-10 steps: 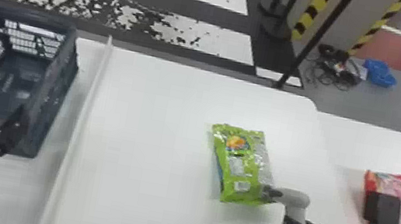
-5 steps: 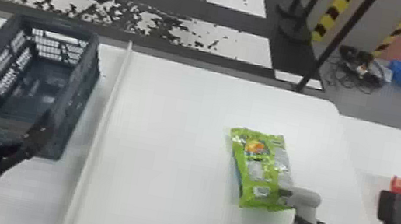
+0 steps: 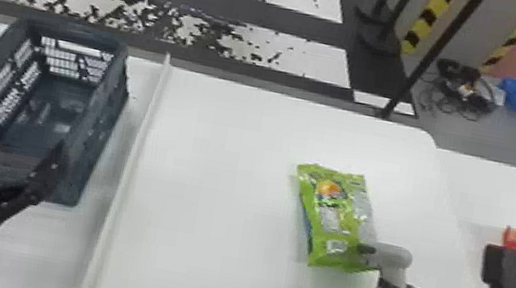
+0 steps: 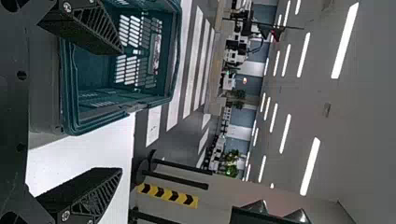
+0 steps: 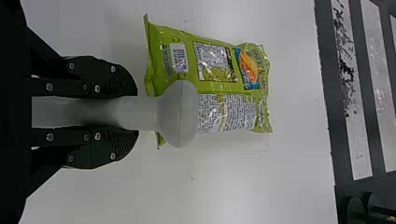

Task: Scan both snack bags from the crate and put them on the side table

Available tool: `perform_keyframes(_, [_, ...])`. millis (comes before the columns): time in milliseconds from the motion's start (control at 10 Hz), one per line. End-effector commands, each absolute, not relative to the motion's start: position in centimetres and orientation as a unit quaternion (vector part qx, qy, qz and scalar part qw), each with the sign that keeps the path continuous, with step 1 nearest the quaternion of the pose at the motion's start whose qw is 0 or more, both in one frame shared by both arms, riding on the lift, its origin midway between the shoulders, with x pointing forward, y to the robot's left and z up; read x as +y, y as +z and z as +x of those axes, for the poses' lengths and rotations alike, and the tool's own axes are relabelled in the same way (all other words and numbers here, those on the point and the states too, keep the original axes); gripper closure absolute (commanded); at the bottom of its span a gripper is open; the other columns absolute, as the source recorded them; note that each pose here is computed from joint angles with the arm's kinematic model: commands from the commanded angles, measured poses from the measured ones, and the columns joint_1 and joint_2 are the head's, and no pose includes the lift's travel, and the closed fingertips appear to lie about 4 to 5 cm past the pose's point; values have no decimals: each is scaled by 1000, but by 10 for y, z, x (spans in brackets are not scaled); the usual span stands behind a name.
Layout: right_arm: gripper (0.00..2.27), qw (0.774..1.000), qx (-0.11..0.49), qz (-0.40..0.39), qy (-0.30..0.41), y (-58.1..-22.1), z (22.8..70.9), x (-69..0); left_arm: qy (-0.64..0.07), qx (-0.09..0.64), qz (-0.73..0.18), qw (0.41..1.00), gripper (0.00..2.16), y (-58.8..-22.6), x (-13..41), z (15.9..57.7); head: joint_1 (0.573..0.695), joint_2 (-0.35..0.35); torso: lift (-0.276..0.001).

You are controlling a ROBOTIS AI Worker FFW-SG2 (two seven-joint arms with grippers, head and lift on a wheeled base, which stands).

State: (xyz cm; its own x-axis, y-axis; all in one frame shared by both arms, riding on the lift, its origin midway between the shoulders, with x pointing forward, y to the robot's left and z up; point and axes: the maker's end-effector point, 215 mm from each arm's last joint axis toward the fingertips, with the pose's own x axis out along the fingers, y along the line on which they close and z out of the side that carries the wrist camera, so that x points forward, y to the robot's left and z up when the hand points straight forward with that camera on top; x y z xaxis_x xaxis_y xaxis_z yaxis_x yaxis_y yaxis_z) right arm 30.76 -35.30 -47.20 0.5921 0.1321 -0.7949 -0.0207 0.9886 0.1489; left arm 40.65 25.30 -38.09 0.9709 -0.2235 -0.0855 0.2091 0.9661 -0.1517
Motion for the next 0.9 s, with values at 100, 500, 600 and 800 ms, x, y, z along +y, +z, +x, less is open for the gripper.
perform_keyframes(100, [2246, 893, 444, 61, 47, -466, 310, -351, -108, 52, -71, 990, 103, -382, 254, 406, 695, -160, -87])
perform_keyframes(500, [2246, 919, 390, 46, 24, -440, 347, -391, -110, 49, -70, 990, 103, -380, 254, 406, 695, -173, -87])
perform_keyframes(600, [2246, 927, 374, 38, 19, -439, 364, -408, -110, 49, -69, 990, 103, -379, 254, 407, 695, -193, -87])
perform_keyframes(800, [2246, 923, 383, 26, -3, -452, 381, -448, -114, 48, -67, 990, 103, -377, 252, 409, 695, -225, -87])
